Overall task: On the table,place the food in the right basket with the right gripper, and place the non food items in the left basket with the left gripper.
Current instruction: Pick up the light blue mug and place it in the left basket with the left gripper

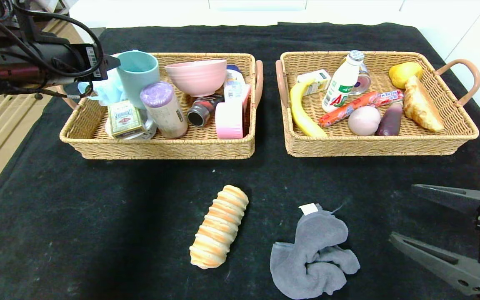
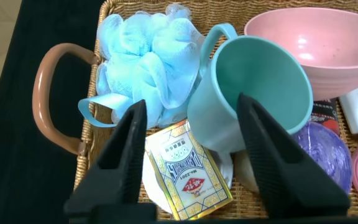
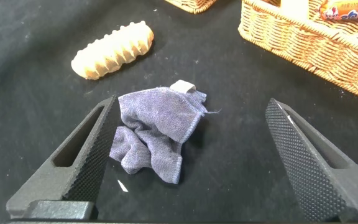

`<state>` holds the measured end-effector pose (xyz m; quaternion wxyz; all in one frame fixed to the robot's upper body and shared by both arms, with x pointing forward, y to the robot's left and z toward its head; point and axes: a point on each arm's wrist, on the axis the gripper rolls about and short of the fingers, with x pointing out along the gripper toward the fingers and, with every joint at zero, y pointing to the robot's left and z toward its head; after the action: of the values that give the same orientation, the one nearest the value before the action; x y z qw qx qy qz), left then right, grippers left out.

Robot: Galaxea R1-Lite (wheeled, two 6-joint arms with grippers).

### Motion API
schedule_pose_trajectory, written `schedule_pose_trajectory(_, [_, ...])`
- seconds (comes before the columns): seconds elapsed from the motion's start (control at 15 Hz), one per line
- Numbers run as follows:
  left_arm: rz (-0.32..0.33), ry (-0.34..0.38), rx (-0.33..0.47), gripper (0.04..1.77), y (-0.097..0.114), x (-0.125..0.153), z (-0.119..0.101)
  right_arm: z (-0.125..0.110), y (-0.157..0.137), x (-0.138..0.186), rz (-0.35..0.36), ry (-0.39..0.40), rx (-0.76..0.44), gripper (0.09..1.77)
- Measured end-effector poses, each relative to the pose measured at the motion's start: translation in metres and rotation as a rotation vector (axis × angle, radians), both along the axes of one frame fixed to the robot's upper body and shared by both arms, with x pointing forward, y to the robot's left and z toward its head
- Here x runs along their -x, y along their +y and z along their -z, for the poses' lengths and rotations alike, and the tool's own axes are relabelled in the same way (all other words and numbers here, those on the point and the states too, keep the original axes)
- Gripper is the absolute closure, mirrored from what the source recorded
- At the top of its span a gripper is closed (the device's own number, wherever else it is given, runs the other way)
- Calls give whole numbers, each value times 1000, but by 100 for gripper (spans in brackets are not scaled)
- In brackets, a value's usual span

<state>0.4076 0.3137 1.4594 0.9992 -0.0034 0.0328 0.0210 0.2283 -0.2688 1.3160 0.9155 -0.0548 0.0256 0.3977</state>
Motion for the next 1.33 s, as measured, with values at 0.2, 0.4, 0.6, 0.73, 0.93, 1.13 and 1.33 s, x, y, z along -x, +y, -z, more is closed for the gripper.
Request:
schedule_pose_trajectory(0.2, [0,13,-3,52,1,11,1,1,0,0,0,4,2,15])
schedule_pose_trajectory(0.4, [5,31,-4,39,2,28,5,1,0,0,0,7,3,15])
schedule_pose_trajectory(0.6, [14,36,-4,29,2,48,6,2,0,0,-2,8,4,15])
schedule_pose_trajectory(0.73, [39,43,-4,25,-3,61,9,2,0,1,-2,10,5,15])
schedule_pose_trajectory(0.93, [119,72,-10,20,-20,85,20,2,0,0,-2,7,5,15])
schedule_pose_trajectory(1.13, [234,95,-19,17,-42,109,31,1,0,1,-2,5,3,15])
schedule_pose_trajectory(1.33, [351,139,-37,14,-62,129,43,1,0,1,-3,3,3,15])
